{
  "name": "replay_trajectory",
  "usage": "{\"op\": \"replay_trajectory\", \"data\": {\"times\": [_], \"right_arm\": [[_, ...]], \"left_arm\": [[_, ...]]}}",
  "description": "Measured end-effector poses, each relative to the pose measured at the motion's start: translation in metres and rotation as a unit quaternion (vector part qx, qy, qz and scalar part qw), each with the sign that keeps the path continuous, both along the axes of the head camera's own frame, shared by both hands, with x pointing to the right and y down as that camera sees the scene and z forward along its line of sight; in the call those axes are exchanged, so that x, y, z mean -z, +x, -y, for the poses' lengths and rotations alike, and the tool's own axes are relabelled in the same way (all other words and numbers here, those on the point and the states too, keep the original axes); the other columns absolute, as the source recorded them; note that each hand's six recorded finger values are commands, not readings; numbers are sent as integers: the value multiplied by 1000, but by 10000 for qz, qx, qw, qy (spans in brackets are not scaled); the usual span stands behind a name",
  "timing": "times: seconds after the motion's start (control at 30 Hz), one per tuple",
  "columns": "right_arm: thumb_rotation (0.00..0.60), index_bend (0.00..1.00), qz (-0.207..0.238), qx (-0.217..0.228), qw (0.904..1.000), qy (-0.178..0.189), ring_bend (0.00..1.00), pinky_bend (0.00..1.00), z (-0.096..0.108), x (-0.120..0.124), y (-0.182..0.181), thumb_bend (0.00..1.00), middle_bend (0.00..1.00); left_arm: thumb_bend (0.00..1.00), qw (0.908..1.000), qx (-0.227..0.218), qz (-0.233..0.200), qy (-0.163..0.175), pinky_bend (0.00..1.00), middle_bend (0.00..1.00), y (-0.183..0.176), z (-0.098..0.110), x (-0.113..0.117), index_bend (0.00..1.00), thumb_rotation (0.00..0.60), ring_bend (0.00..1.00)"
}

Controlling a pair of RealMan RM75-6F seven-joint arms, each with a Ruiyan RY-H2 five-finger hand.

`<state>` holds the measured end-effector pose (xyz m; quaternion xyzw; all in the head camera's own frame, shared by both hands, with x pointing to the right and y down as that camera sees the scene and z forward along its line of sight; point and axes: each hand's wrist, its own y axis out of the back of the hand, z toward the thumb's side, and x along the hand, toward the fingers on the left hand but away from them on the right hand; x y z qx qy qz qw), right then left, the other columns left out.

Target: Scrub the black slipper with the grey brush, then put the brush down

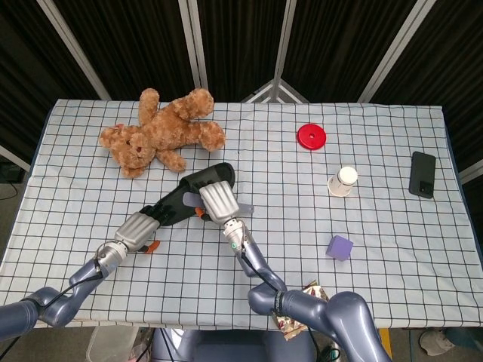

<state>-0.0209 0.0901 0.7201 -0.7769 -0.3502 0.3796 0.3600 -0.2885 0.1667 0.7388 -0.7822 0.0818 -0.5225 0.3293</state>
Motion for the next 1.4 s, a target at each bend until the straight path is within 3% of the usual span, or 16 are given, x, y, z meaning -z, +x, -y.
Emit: {"op": "replay_trajectory", "data": {"times": [0.73,0.8,0.97,1.07,1.27,1.4], "right_arm": [[600,768,-595,-492,9970,72,588,659,32,-24,62,646,631],[600,768,-588,-511,9969,117,588,659,33,-22,65,646,631],[600,768,-511,-503,9971,273,587,659,36,-12,70,646,631],[600,768,-468,-469,9972,343,587,659,35,-6,72,646,631],[600,768,-404,-461,9973,412,588,659,28,6,88,646,631],[600,768,-443,-497,9967,460,587,659,24,13,106,646,631]], "left_arm": [[563,10000,63,43,47,107,35,-11,0,7,34,565,35],[511,10000,59,17,67,107,30,-9,0,9,24,565,35],[242,9997,116,-149,184,106,0,-6,2,19,0,559,25],[141,9988,190,-317,308,106,0,-5,3,31,0,546,22],[88,9948,381,-701,629,104,0,-9,11,63,0,464,0],[85,9884,511,-1012,1011,99,0,-17,17,93,0,442,0]]}}
